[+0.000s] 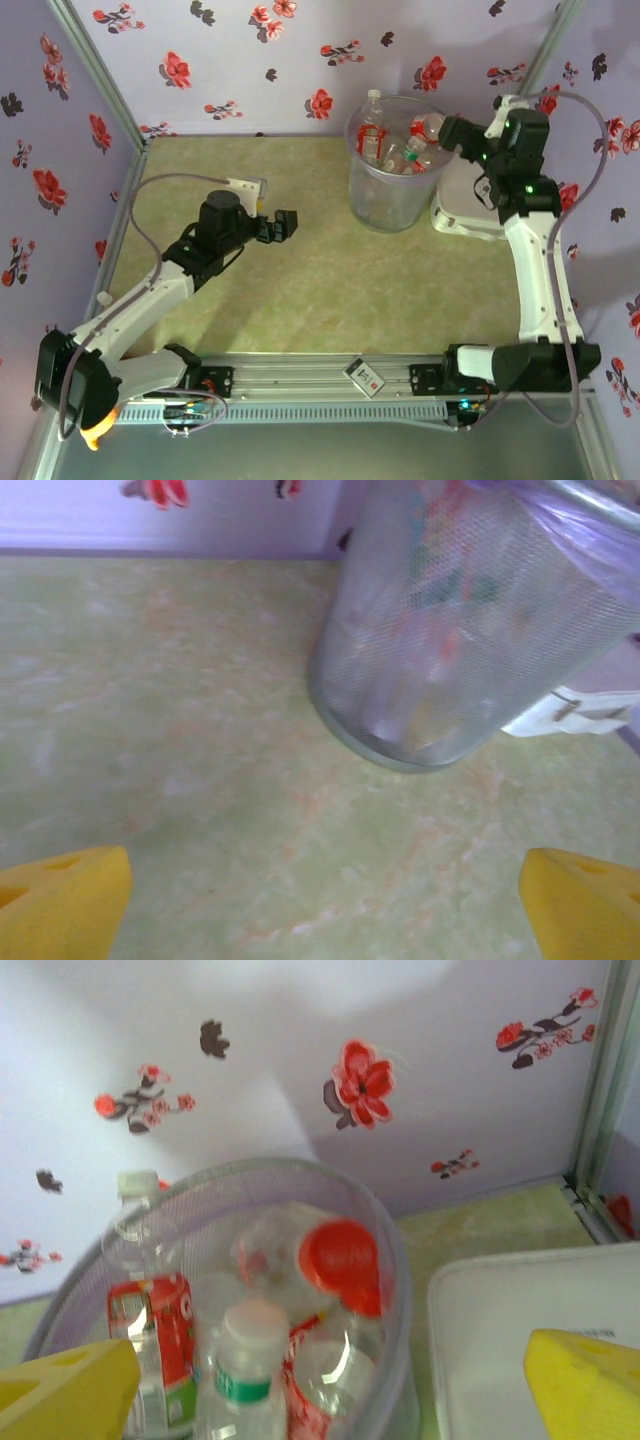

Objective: Put the plastic bottles in the bin

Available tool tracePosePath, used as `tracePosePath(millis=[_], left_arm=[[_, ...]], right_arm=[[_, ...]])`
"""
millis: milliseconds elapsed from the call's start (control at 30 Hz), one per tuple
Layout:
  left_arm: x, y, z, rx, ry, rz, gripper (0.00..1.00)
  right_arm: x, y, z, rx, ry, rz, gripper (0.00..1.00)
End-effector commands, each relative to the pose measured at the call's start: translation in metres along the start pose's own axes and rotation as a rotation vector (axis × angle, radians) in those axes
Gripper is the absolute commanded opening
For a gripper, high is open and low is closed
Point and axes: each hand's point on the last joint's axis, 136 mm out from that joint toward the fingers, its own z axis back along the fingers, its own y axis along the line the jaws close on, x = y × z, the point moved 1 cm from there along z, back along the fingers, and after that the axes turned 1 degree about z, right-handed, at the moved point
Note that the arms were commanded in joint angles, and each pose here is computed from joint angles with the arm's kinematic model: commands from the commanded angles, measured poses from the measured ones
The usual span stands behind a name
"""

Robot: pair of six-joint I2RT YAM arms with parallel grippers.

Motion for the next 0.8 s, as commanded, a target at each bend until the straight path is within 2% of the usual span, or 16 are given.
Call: tracePosePath(millis=[0, 200, 367, 567, 767], left_arm=[[0.009, 0.036, 0.027, 0.189, 0.008, -0.043, 1.00], [0.002, 0.107, 0.064, 0.528, -0.013, -0.036, 1.00], [-0.015, 0.153, 0.089, 0.779, -0.049, -0.086, 1.00], [-0.046, 0.198, 0.095, 0.901, -0.087, -0.043, 1.00], [-0.077, 0.222, 0.077, 0.886, -0.097, -0.078, 1.00]], right_arm=[[-0.026, -0.010, 0.018, -0.041, 0.026, 0.086, 0.99], [-0.074, -0.028, 0.042, -0.087, -0.026, 0.122, 0.99], [-0.129, -0.045, 0.043, -0.133, 0.081, 0.099, 0.99], [-0.199, -0.056, 0.024, -0.146, 0.136, 0.044, 0.99], [-0.244, -0.070, -0.004, -0.185, 0.092, 0.108, 0.99]])
